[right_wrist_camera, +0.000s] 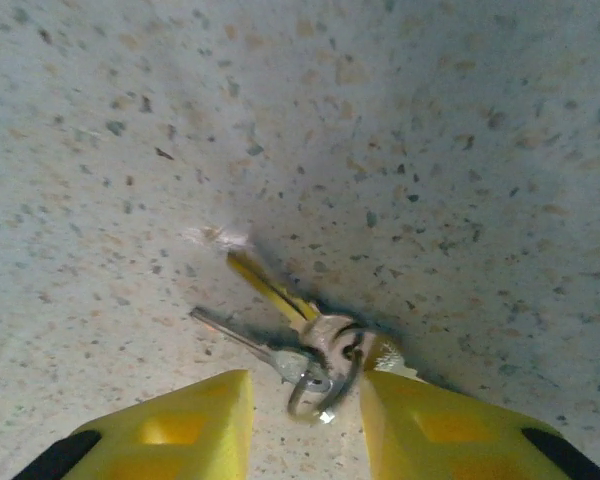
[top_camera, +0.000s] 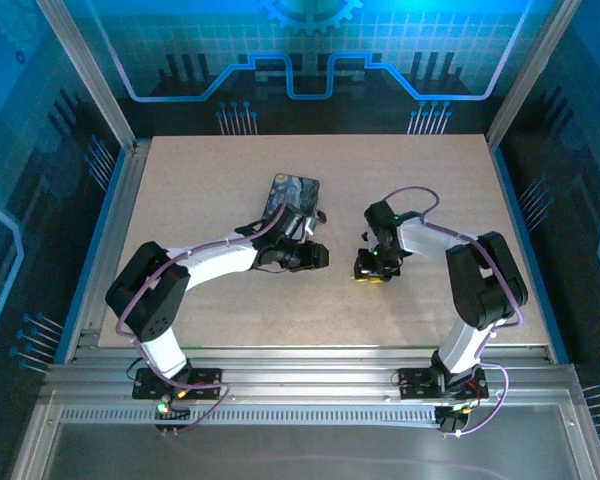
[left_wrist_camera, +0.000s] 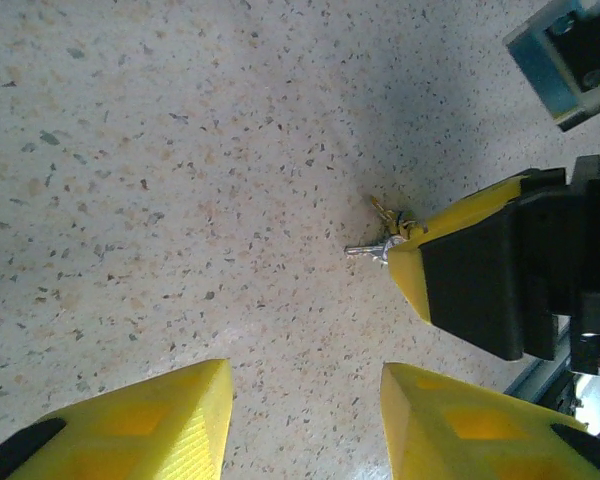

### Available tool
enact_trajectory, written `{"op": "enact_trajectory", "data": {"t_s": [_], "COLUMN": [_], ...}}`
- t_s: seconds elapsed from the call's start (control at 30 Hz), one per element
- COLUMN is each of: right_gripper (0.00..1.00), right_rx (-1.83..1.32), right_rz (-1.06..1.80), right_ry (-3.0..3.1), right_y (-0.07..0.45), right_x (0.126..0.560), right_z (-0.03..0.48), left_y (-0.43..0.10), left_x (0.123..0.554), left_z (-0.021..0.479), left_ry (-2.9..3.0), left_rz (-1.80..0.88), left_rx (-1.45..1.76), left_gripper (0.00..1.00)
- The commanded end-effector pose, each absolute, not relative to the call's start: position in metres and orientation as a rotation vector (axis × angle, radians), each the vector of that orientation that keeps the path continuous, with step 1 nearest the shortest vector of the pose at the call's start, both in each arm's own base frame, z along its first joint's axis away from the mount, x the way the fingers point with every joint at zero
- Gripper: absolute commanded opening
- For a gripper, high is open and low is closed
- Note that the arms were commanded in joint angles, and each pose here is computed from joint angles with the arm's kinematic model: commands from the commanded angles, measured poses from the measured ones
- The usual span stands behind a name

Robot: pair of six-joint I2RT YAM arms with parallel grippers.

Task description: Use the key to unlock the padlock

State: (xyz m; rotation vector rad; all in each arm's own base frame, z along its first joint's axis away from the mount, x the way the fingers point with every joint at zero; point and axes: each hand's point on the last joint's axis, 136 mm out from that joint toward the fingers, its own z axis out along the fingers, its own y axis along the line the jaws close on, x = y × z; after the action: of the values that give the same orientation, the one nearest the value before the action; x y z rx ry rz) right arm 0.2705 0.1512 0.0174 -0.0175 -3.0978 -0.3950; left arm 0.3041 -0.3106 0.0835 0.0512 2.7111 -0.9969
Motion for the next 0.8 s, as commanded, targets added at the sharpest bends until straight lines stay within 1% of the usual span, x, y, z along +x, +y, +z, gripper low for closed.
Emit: {"op": "enact_trajectory", "data": {"t_s": [0.0, 0.07, 0.13, 0.17, 0.27, 0.33, 0.4, 0.5, 0.67, 0.77], "right_gripper": [0.29, 0.23, 0.19, 0.17, 0.06, 0.01, 0.0, 0.0, 0.0, 0.0], "right_rx": [-0.051, -0.07, -0.089, -0.098, -0.126, -0.141, -0.153, -0.195, -0.345, -0.346], "right_rz": [-0.285, -0.259, -0.254, -0.268, -0.325, -0.38, -0.438, -0.597, -0.98, -1.064], "right_ry": [-3.074, -3.061, -3.049, -3.037, -3.016, -3.006, -2.999, -2.986, -2.904, -2.889], "right_y": [0.146, 0.143, 0.141, 0.142, 0.144, 0.147, 0.15, 0.159, 0.174, 0.178], "right_x": [0.266, 0.263, 0.261, 0.26, 0.258, 0.259, 0.26, 0.265, 0.277, 0.282], "right_z": [0.007, 0.002, -0.001, -0.004, -0.008, -0.009, -0.006, 0.002, 0.025, 0.035], "left_y": [-0.3, -0.297, -0.294, -0.292, -0.291, -0.291, -0.292, -0.296, -0.314, -0.327], "left_x": [0.302, 0.301, 0.3, 0.299, 0.297, 0.296, 0.296, 0.296, 0.296, 0.301], "left_z": [0.09, 0.089, 0.088, 0.087, 0.086, 0.086, 0.086, 0.085, 0.083, 0.085], "left_ry": [2.693, 2.694, 2.696, 2.699, 2.704, 2.703, 2.702, 2.705, 2.706, 2.69], "left_rz": [-0.97, -0.964, -0.956, -0.951, -0.951, -0.956, -0.965, -0.994, -1.082, -1.139], "left_rx": [0.062, 0.056, 0.05, 0.048, 0.053, 0.052, 0.05, 0.047, 0.046, 0.04], "left_gripper": [0.44, 0.44, 0.44, 0.44, 0.44, 0.44, 0.44, 0.44, 0.44, 0.43]}}
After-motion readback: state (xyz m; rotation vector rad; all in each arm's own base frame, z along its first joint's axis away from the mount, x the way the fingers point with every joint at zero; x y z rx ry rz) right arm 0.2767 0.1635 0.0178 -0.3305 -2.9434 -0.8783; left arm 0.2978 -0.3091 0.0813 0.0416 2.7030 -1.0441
